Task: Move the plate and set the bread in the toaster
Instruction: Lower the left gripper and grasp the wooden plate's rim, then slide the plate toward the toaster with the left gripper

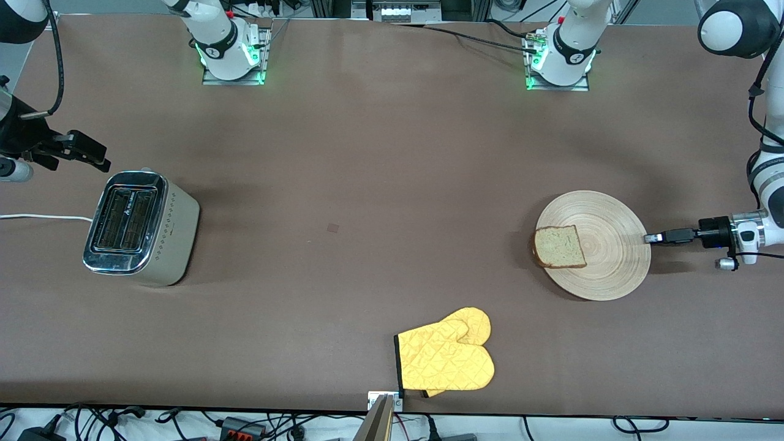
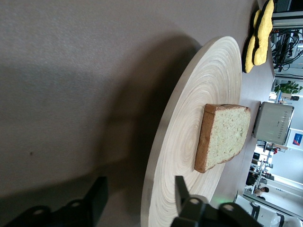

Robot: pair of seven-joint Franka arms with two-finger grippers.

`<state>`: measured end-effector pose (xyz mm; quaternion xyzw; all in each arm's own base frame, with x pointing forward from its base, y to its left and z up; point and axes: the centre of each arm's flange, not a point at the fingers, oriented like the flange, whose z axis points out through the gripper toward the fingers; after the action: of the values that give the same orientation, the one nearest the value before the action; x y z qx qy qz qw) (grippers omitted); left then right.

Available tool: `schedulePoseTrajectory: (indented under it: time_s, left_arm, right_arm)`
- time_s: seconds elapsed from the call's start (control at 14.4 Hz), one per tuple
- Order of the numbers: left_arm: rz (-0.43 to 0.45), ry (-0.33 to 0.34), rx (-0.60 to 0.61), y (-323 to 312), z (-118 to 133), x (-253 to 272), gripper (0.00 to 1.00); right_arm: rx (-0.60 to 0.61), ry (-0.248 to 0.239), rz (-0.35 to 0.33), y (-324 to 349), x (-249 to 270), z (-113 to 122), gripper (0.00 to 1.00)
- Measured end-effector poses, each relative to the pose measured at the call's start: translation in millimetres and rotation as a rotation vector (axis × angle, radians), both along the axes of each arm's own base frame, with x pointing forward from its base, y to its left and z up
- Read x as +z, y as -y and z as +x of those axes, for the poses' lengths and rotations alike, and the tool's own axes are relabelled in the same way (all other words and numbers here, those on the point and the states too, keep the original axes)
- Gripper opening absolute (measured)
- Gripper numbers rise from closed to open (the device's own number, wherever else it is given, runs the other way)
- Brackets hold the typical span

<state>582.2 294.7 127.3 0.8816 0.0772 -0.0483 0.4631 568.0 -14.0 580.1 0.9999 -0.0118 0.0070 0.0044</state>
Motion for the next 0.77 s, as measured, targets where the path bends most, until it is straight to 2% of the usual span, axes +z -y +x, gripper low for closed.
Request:
schedulePoseTrajectory:
  time_s: [0.07, 0.21, 0.28, 0.35, 0.49, 0.56, 0.77]
  left_arm:
    - [-0.002, 0.0, -0.006, 3.9, 1.7, -0.3, 0.59]
    - [-0.005, 0.011, -0.028, 13.0, 5.7, -1.1, 0.44]
    - [-0.006, 0.018, -0.04, 16.9, 7.2, -1.8, 0.44]
    - [-0.006, 0.022, -0.047, 19.6, 8.3, -2.4, 0.39]
    - [-0.006, 0.028, -0.054, 21.6, 9.2, -3.0, 0.16]
    - [-0.025, 0.042, -0.062, 22.2, 8.8, 0.2, 0.1]
    - [-0.025, 0.046, -0.064, 21.8, 8.9, 1.3, 0.1]
  right_arm:
    - [0.0, 0.0, 0.0, 0.0, 0.0, 0.0, 1.0]
    - [0.0, 0.0, 0.0, 0.0, 0.0, 0.0, 1.0]
    - [0.0, 0.0, 0.0, 0.0, 0.0, 0.0, 1.0]
    - [0.0, 0.0, 0.0, 0.0, 0.0, 0.0, 1.0]
    - [0.001, 0.0, 0.0, -0.3, 0.0, 0.0, 1.0]
    - [0.001, 0.0, 0.0, -0.6, 0.0, 0.0, 1.0]
    - [0.002, 0.0, 0.0, -1.2, 0.0, 0.1, 1.0]
